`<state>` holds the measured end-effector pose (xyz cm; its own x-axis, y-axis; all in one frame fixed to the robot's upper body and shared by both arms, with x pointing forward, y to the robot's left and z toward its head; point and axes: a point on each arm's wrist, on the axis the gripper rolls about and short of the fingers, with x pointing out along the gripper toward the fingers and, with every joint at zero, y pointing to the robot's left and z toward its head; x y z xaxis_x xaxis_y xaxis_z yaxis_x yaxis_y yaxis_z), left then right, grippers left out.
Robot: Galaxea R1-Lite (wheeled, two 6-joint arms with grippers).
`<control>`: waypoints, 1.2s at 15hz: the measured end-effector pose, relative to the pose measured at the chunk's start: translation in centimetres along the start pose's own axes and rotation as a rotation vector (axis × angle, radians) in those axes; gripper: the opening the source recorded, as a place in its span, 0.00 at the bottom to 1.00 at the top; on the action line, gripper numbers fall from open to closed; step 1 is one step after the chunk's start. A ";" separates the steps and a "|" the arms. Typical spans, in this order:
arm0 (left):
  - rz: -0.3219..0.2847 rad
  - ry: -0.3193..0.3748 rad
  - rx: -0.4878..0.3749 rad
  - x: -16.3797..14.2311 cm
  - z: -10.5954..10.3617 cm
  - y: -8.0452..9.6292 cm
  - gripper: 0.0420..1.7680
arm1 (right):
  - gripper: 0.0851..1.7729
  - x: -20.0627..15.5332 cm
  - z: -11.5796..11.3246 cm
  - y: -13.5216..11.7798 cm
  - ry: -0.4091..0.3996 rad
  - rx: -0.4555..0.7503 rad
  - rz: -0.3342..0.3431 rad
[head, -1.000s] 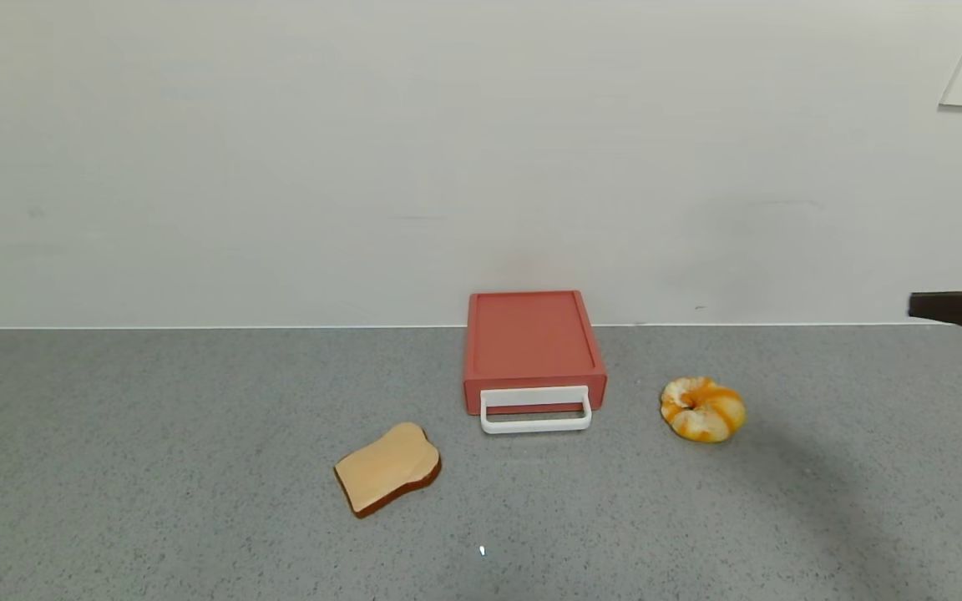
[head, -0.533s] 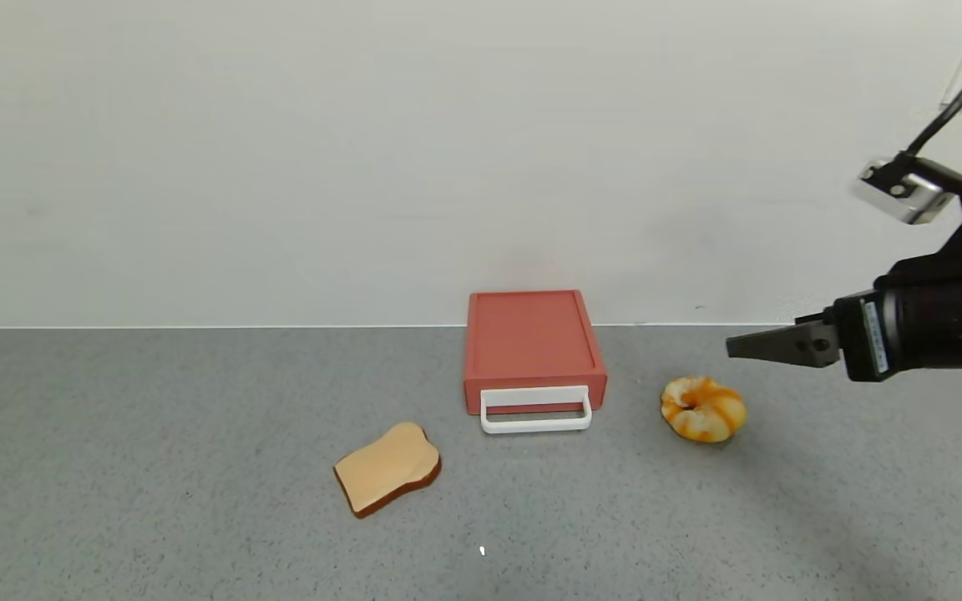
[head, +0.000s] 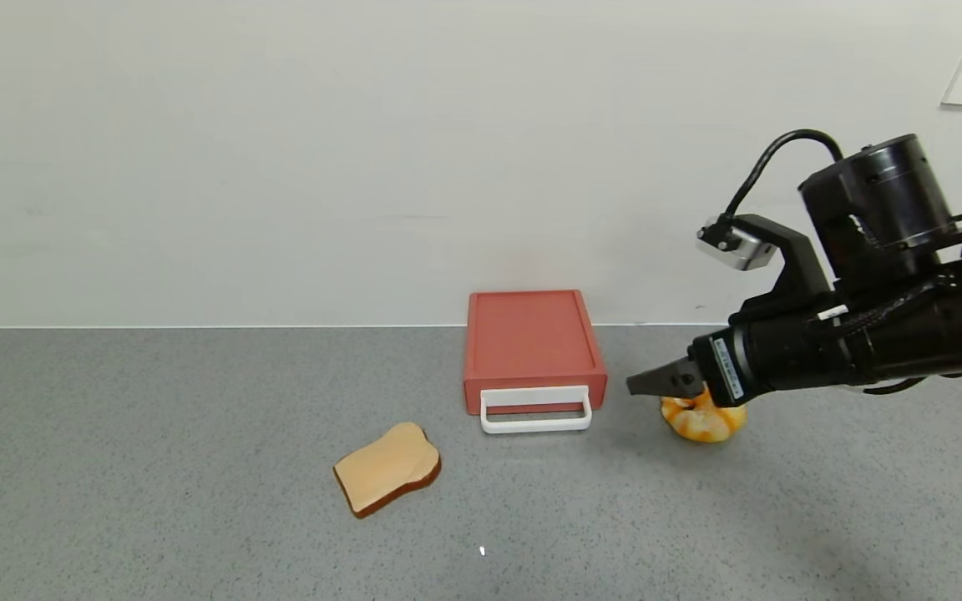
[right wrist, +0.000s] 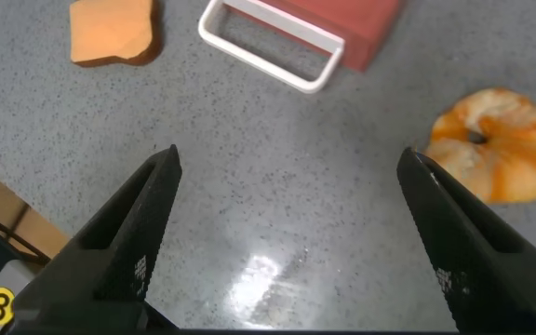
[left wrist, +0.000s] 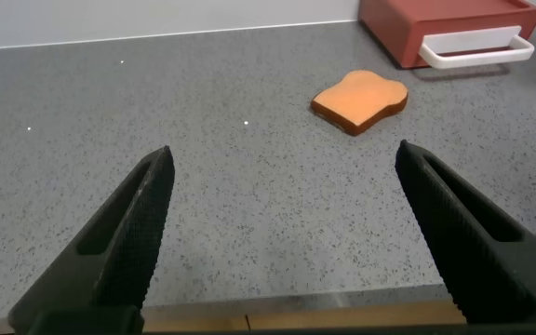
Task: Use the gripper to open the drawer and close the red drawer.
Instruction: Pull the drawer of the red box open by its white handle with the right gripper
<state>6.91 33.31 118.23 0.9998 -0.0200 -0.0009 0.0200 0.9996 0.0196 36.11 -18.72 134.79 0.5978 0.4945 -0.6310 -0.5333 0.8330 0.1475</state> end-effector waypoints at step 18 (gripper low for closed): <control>-0.001 0.000 0.000 0.0 0.0 0.0 0.97 | 0.02 4.8 0.7 1.5 0.057 0.002 0.020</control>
<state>6.91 33.30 118.23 0.9998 -0.0211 -0.0009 0.0211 0.9996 0.0200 38.61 -14.94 132.48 0.5522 0.4963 -0.6699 -0.5439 0.8234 0.1617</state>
